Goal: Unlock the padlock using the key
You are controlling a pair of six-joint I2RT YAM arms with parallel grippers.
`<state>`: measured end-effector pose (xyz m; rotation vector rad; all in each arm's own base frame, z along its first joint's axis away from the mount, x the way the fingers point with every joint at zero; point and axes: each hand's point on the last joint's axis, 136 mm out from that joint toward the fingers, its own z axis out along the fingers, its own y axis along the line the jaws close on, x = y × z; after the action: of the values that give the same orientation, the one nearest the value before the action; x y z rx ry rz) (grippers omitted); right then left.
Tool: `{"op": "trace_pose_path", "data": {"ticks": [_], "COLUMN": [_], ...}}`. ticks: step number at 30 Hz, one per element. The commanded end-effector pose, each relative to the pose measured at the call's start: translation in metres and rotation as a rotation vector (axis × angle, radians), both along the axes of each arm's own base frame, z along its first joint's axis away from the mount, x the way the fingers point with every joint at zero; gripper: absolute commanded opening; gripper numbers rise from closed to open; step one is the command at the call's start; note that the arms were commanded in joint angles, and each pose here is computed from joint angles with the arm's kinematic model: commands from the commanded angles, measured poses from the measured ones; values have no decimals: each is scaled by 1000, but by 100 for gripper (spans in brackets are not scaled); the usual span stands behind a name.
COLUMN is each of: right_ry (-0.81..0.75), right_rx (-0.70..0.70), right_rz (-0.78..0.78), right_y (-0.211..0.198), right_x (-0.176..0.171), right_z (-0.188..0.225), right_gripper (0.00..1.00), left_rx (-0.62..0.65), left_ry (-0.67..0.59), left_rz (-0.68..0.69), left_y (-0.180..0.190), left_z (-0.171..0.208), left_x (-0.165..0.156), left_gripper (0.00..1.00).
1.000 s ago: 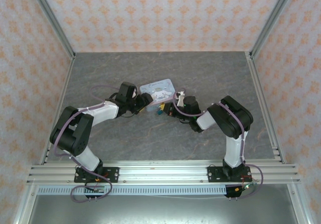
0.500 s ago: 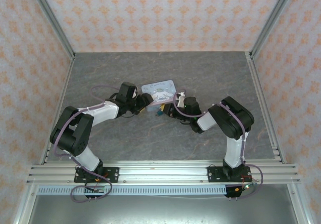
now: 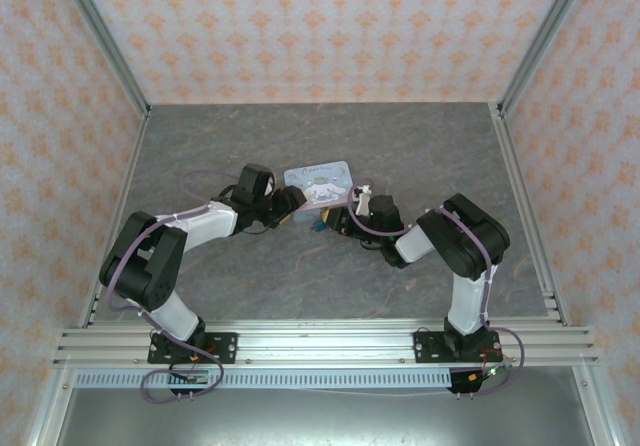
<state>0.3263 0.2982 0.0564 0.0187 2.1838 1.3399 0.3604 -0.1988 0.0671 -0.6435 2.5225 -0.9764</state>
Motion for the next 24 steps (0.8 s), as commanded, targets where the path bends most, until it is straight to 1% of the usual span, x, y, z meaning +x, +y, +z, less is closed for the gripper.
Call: {"op": "trace_pose_path", "data": {"ticks": [1, 8, 19, 24], "right_ry": [-61, -50, -36, -43], "right_rx": [36, 38, 37, 28], "right_rz": [-1, 3, -7, -41], "right_y": [3, 6, 6, 0], "right_x": [1, 3, 5, 6], "right_z": [20, 16, 13, 14], "right_gripper": [26, 21, 1, 0], "left_rx": [77, 75, 76, 82], "left_ry": [120, 122, 123, 123], "left_rz": [19, 21, 19, 19], "left_y": [13, 13, 13, 14], "left_z": [-34, -34, -34, -35], "left_x": [-24, -24, -24, -24], "left_gripper": [64, 63, 63, 63]}}
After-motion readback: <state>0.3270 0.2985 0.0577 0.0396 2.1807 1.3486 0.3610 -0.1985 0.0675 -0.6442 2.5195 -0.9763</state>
